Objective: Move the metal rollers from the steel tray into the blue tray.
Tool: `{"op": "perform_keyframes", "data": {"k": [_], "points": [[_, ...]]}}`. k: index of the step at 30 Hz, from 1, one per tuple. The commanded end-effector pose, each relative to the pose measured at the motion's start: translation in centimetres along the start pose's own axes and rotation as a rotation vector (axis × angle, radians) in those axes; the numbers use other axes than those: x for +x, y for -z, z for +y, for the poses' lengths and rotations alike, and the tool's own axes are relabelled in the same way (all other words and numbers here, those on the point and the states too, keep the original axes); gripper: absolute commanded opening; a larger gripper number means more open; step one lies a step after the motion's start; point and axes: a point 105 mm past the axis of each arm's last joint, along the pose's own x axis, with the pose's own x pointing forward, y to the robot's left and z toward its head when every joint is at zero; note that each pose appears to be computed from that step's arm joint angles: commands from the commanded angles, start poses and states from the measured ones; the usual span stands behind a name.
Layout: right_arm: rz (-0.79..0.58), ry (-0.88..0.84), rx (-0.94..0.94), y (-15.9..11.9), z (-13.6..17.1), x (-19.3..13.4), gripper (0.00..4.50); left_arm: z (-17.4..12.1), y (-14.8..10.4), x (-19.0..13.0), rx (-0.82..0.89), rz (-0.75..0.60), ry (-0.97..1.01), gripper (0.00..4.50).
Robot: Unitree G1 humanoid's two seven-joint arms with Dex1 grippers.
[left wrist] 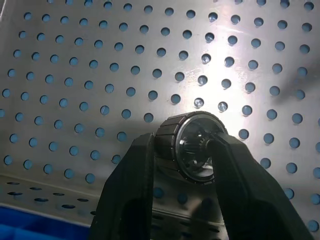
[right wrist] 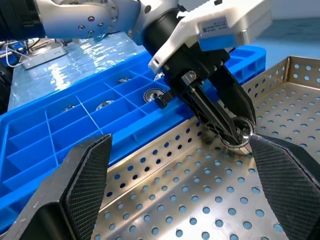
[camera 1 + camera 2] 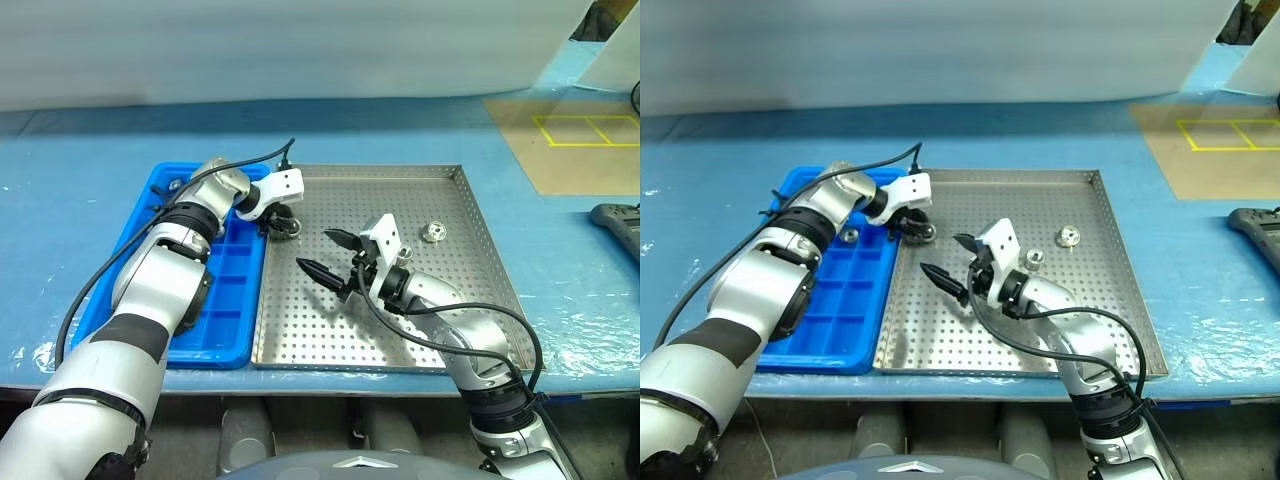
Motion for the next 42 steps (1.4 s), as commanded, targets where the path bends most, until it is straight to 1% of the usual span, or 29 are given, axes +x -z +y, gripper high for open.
{"op": "perform_keyframes", "data": {"k": [1,6,9,13,16,19,24,27,32,35,42], "points": [[-0.037,-0.021,-0.039,-1.1,0.2,0.0,4.50,0.8,-1.2,-1.1,-0.003,-0.071,-0.032,1.33],[-0.027,-0.024,-0.042,-0.9,0.0,-0.1,4.50,1.2,-2.1,-2.0,-0.040,-0.144,-0.047,1.33],[-0.024,-0.026,-0.043,-0.8,0.0,-0.2,4.50,1.5,-2.3,-2.4,-0.040,-0.155,-0.057,1.33],[-0.018,-0.030,-0.045,-0.7,0.0,-0.2,4.50,1.8,-3.4,-3.2,-0.054,-0.211,-0.067,1.33],[-0.014,-0.034,-0.047,-0.6,-0.1,-0.2,4.50,1.9,-3.6,-3.5,-0.053,-0.227,-0.073,1.33],[-0.010,-0.038,-0.051,-0.6,-0.1,-0.3,4.50,1.3,-3.6,-3.8,-0.030,-0.236,-0.025,1.33],[-0.003,-0.047,-0.060,-0.7,-0.3,-0.3,4.50,2.4,-4.5,-4.7,-0.045,-0.291,-0.123,1.33],[0.004,-0.063,-0.064,-0.7,-0.3,-0.3,4.50,2.5,-5.0,-5.4,-0.063,-0.329,-0.138,1.33],[-0.003,-0.085,-0.073,-1.1,-0.3,-0.1,4.50,2.0,-4.6,-6.4,-0.077,-0.350,-0.149,1.33],[-0.010,-0.113,-0.059,-1.4,-0.3,-0.2,4.50,1.2,-4.3,-7.0,-0.087,-0.374,-0.139,1.33],[-0.033,-0.162,-0.100,-2.4,-0.8,-0.4,4.50,-0.6,-3.5,-8.3,-0.116,-0.412,-0.152,1.33]]}}
